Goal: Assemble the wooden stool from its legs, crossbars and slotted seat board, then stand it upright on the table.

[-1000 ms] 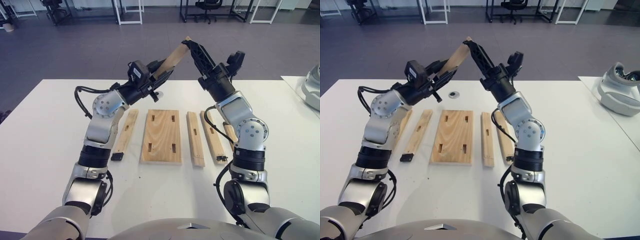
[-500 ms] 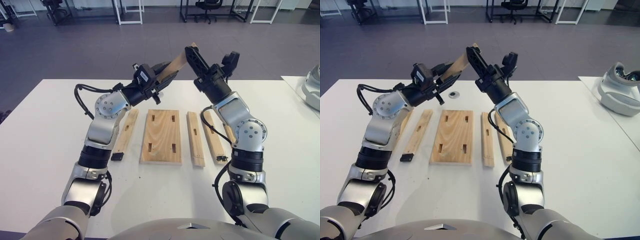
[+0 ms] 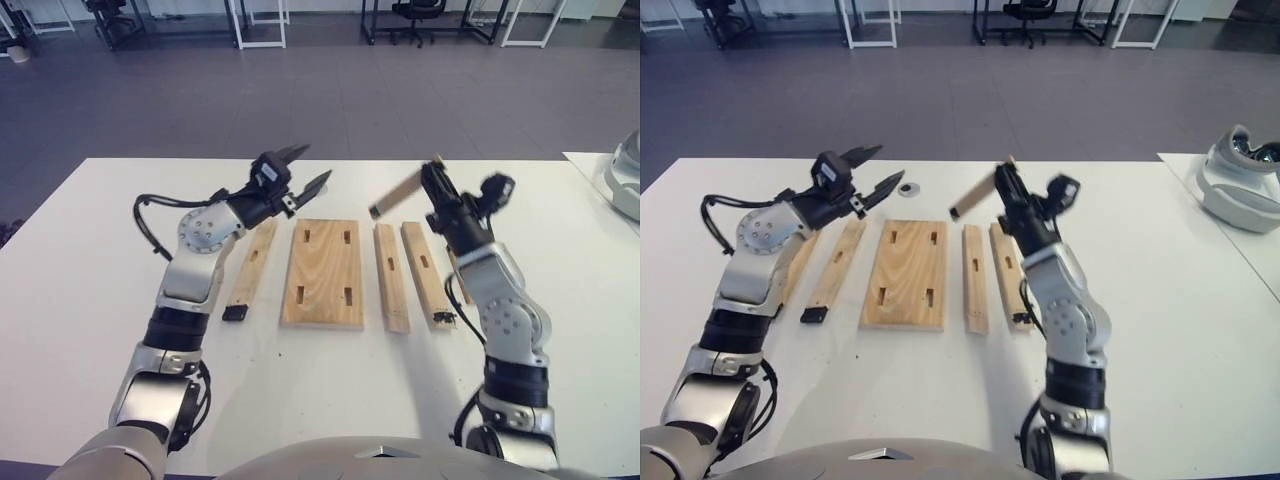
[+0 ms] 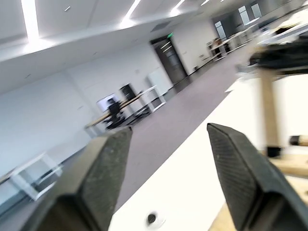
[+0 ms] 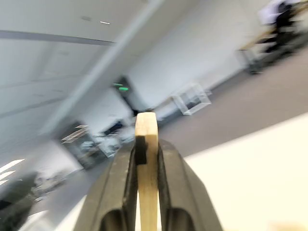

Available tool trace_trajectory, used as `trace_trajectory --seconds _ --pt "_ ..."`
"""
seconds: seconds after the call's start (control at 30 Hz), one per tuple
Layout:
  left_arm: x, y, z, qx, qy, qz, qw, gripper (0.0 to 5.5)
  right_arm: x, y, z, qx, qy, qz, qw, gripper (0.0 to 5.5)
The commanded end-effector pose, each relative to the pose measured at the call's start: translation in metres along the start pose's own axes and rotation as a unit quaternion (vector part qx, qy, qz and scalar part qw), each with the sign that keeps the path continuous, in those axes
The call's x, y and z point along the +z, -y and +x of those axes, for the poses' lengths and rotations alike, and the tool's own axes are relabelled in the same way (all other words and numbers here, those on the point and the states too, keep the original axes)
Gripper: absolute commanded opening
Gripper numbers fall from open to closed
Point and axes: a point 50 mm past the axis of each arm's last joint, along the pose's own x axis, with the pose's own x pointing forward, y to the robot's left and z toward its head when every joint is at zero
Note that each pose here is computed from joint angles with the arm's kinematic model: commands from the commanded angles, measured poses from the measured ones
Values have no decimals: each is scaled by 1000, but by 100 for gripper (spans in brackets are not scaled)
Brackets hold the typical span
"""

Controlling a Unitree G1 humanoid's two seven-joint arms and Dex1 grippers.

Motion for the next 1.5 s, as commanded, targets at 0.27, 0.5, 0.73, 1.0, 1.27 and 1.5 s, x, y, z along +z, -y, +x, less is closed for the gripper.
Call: trace_trajectory --seconds 0.27,0.5,0.73,1.0,1.27,1.5 --pt "-14 -12 -15 92 -34 -6 995 322 -34 31 -16 -79 -54 -51 994 40" --pt "-13 -13 -14 88 -33 -10 996 322 -43 37 -17 -95 -43 -28 994 40" --pt "-14 -13 -15 85 -36 -12 996 322 -55 40 -23 -85 -96 -131 983 40" --pt "-15 -12 -17 91 -38 -11 995 322 -70 58 -36 -100 -150 -246 952 40" --pt "-15 -10 -18 92 -41 -11 995 322 -95 80 -59 -85 -256 -282 921 40" --pt "-16 -10 -18 90 -44 -12 995 322 -91 76 -58 -51 -234 -289 927 40"
